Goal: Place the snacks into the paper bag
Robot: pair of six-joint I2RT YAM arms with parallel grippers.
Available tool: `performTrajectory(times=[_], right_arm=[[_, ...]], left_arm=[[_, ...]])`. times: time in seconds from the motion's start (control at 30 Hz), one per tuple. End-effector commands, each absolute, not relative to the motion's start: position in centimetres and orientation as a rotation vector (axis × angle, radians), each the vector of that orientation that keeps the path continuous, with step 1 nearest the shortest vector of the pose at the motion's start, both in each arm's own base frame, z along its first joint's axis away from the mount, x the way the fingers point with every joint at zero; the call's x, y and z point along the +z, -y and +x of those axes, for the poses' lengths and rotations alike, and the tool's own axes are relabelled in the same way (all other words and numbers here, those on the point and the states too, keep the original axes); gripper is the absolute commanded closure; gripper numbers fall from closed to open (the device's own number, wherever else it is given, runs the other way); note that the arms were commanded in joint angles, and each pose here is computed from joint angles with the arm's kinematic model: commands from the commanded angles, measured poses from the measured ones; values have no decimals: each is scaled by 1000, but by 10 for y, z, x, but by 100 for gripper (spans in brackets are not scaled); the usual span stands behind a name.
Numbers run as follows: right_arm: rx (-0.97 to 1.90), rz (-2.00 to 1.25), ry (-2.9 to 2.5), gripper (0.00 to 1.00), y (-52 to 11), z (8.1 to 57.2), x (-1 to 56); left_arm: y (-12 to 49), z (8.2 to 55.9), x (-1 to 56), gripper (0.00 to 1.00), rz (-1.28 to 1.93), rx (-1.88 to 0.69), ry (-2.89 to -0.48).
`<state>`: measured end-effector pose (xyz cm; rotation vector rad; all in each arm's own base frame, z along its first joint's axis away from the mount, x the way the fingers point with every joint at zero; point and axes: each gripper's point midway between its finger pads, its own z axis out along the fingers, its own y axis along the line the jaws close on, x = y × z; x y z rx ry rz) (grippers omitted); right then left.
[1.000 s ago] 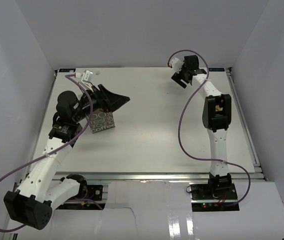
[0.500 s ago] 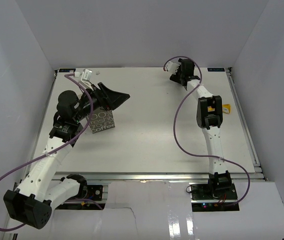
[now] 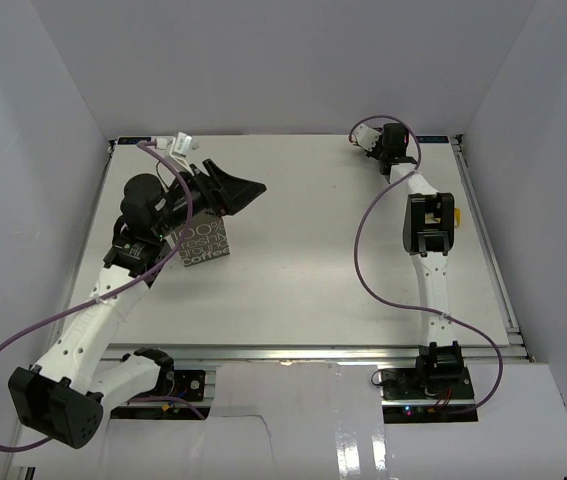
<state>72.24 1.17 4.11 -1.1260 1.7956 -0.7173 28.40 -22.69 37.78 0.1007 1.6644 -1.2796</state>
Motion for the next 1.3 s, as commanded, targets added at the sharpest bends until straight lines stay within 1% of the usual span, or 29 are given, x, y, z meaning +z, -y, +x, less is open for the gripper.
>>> performTrajectory(times=[0.0, 0.07, 0.1, 0.13, 0.17, 0.27, 0.37, 0.43, 0.47, 0.5, 0.53, 0.6, 0.63, 0.67, 0.7, 0.73, 0.77, 0.8, 0.87, 0.9, 0.97, 1.0, 1.13, 1.17, 1.2, 1.27], right_arm=[[-611, -1149, -1856, 69, -21, 710, 15], [-556, -1165, -1857, 76, -28, 706, 17], [-502, -1187, -1867, 80, -34, 699, 8], [-470, -1200, -1867, 81, -38, 694, 6], [-451, -1200, -1845, 83, -42, 691, 23], [-313, -1226, -1808, 85, -58, 672, 34], [-208, -1173, -1808, 85, -68, 658, 54], [-190, -1086, -1838, 78, -67, 656, 75], [-136, -1002, -1875, 74, -66, 654, 82], [-72, -969, -1911, 59, -69, 647, 84], [-34, -906, -1931, 52, -68, 644, 96], [108, -752, -1991, 41, -75, 636, 109], [207, -704, -2005, 32, -81, 628, 119], [324, -573, -2047, 27, -87, 622, 123], [425, -519, -2046, 22, -96, 617, 133], [486, -448, -2056, 21, -99, 616, 138], [605, -258, -2098, 21, -107, 612, 141], [618, -136, -2098, 17, -106, 614, 148], [656, 85, -2090, 16, -105, 619, 154], [695, 259, -2092, 12, -104, 620, 155], [742, 392, -2077, 12, -104, 625, 156], [814, 464, -2069, 14, -109, 629, 155], [977, 571, -2001, 14, -122, 646, 156], [989, 573, -1975, 15, -124, 652, 159], [981, 579, -1983, 16, -126, 656, 149], [954, 581, -1952, 16, -121, 666, 156]], left_arm=[[229, 280, 399, 2, 120, -1275, -1616], [231, 278, 399, 2, 121, -1274, -1615], [233, 277, 399, 2, 124, -1277, -1614], [234, 276, 400, 2, 125, -1278, -1614], [234, 277, 399, 2, 121, -1274, -1614], [238, 275, 399, 2, 129, -1278, -1616], [242, 275, 397, 2, 142, -1282, -1621], [243, 275, 396, 2, 149, -1282, -1623], [243, 274, 397, 2, 151, -1283, -1622], [243, 274, 396, 2, 152, -1282, -1623], [242, 273, 395, 2, 152, -1280, -1624], [243, 273, 393, 2, 152, -1278, -1625], [242, 272, 393, 2, 153, -1279, -1625], [243, 273, 391, 2, 151, -1278, -1628], [243, 273, 391, 2, 153, -1280, -1629], [244, 274, 390, 2, 155, -1283, -1631], [245, 276, 389, 2, 156, -1285, -1636], [246, 275, 389, 2, 160, -1288, -1637], [247, 277, 390, 2, 159, -1291, -1640], [247, 277, 391, 2, 154, -1296, -1640], [247, 277, 393, 2, 151, -1297, -1637], [247, 277, 394, 2, 146, -1299, -1635], [249, 280, 395, 2, 121, -1307, -1641], [250, 280, 396, 2, 121, -1308, -1640], [252, 281, 397, 2, 120, -1307, -1639], [252, 282, 397, 2, 111, -1301, -1638]])
